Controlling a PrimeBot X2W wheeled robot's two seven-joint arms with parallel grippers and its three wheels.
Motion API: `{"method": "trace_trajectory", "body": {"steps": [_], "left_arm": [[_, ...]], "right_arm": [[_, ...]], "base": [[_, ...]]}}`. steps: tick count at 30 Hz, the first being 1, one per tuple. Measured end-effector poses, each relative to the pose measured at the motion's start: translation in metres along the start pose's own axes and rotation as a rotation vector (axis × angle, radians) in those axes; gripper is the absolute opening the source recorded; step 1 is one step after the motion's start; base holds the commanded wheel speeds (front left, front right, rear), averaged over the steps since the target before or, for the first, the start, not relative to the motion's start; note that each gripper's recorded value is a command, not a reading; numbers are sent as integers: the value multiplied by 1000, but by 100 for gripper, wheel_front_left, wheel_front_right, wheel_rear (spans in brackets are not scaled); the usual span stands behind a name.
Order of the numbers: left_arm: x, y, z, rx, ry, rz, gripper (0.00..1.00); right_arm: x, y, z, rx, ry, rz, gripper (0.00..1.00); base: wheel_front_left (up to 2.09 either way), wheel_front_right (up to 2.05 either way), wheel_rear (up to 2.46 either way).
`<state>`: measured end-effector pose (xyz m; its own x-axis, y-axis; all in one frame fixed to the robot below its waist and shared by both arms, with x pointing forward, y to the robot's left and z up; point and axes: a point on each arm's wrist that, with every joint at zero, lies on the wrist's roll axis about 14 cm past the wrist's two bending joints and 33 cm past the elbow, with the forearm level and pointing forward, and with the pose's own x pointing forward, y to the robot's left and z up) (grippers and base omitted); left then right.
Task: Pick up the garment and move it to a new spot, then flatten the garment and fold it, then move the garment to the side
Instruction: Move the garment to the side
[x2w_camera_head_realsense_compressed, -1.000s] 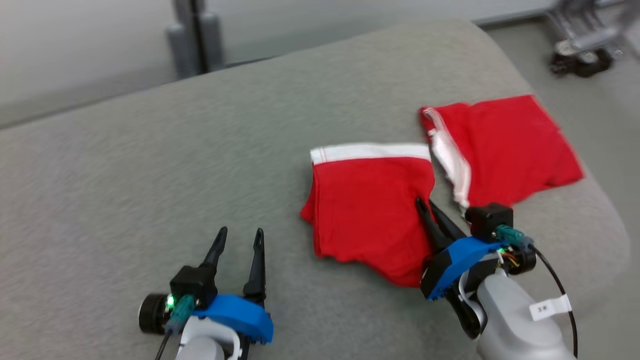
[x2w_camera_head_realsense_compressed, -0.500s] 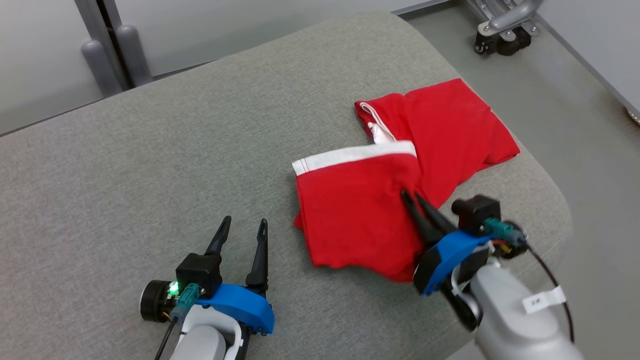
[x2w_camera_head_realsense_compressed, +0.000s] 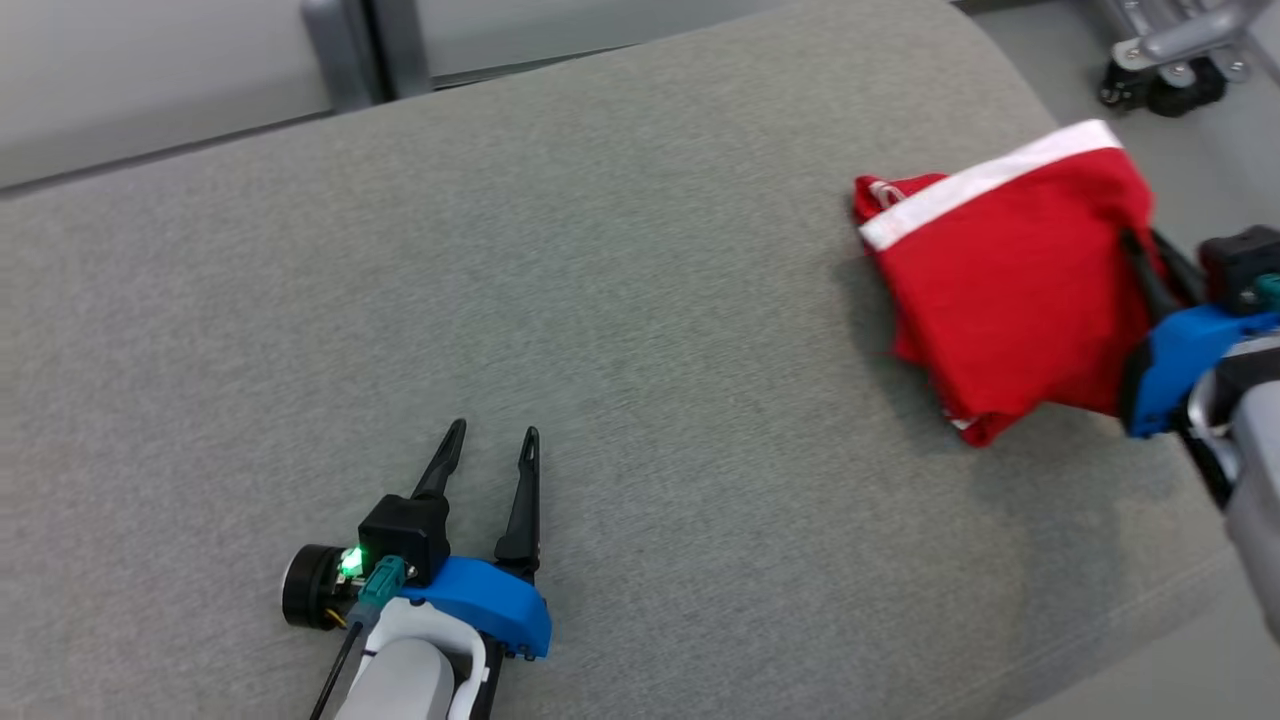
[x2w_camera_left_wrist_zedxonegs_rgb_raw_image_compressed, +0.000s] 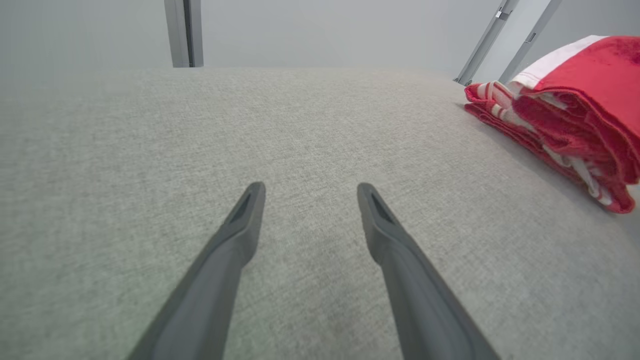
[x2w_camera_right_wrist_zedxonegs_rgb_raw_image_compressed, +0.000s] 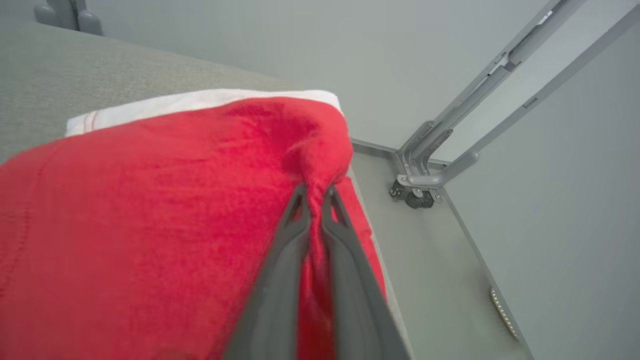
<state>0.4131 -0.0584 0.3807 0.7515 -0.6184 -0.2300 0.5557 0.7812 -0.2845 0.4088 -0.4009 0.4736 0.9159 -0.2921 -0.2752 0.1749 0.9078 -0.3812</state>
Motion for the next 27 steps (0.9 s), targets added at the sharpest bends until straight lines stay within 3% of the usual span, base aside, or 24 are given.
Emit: {"method": "trace_trajectory", "body": {"steps": [3,4,5,9,12,16,22,27], "left_arm": [[-3,12,-1,2,0,28,100],[-4,15,-2,0,1,38,100],[-6,19,-2,-2,3,49,100],[-9,32,-3,-6,0,85,100],[-12,39,-1,-5,-6,113,100],[-15,48,9,-3,-32,148,100],[-29,67,31,16,-90,250,100],[-52,88,45,29,-130,352,100]], "right_arm": [[6,-23,-14,-37,65,-50,0],[7,-33,-18,-42,84,-74,41],[9,-42,-19,-36,92,-100,100],[19,-59,-9,10,54,-176,100],[25,-46,4,52,-5,-180,100],[29,-3,22,138,-94,-133,100],[17,81,69,256,-264,20,100],[-3,124,71,327,-288,115,100]], "base": [[0,0,0],[0,0,0],[0,0,0],[0,0,0],[0,0,0],[0,0,0],[0,0,0],[0,0,0]]}}
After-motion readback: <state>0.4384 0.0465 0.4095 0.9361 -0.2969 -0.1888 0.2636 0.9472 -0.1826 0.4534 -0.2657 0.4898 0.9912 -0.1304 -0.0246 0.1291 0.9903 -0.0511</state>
